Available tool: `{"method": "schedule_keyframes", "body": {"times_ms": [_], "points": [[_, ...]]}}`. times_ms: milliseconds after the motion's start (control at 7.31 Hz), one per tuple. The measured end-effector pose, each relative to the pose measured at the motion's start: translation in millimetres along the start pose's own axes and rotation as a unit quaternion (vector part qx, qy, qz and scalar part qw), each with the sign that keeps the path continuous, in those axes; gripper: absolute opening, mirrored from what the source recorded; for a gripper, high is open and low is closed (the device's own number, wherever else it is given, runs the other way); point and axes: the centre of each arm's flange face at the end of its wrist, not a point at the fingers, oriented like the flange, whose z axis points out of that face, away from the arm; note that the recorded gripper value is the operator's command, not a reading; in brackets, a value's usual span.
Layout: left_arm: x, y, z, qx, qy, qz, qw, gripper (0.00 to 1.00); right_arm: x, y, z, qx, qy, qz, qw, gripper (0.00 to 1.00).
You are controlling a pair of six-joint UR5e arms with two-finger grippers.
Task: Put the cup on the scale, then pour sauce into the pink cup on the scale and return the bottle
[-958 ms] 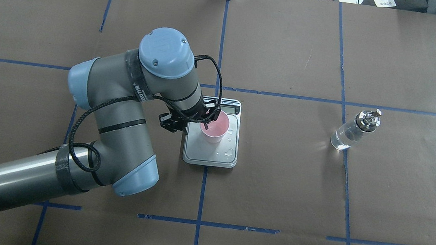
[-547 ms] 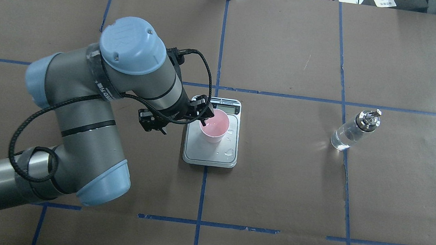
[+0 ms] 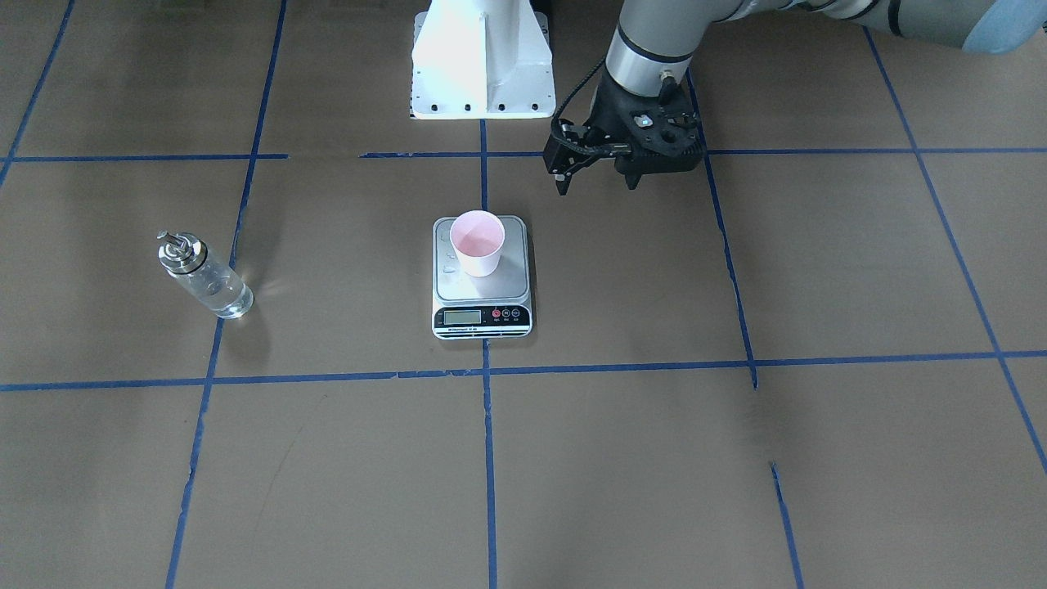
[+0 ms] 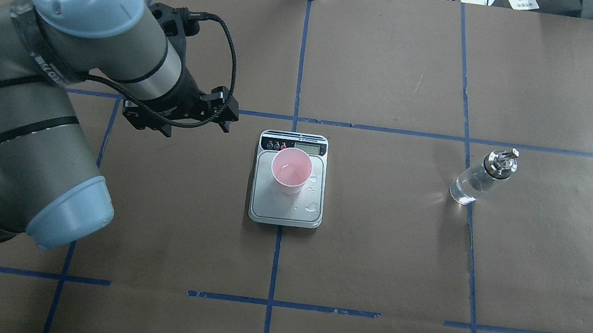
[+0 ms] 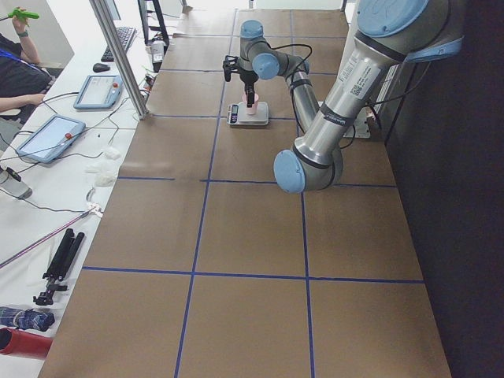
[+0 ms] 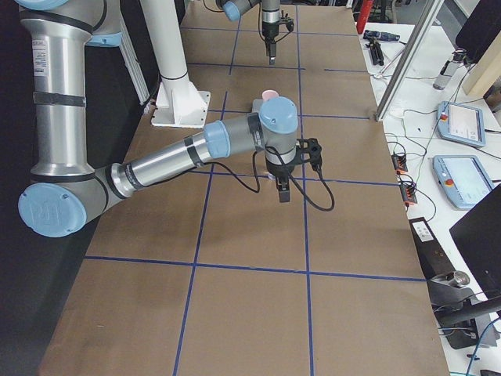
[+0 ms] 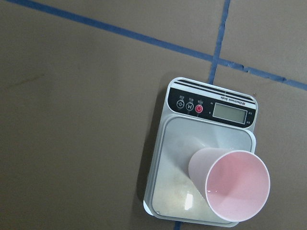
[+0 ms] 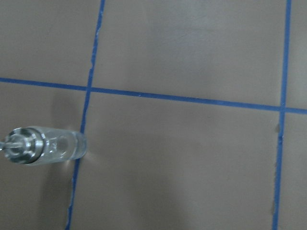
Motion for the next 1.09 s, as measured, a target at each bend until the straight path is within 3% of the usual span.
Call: {"method": "schedule_keyframes", "body": {"times_ms": [274,547,821,1095], "points": [[-39,-18,-23,0.018,-0.003,0.036,0.9992,1.0,-73,27,-6,0.012,-0.002,0.026,0.9996,1.0],[-83,-33,-35,0.024,-0.016,0.07,0.9971,1.0,-118,57,15,0.069,-0.004,0.052,0.9962,1.0],[-110,-42,-38,0.028,-0.029,0.086,0.9954,1.0,-127,93,40,0.123,-0.014,0.043,0.9914,1.0],[-118,-45,-37,0.028,-0.034,0.09,0.995,1.0,-155,113,78,0.166,0.013,0.029,0.9855,1.0]]}}
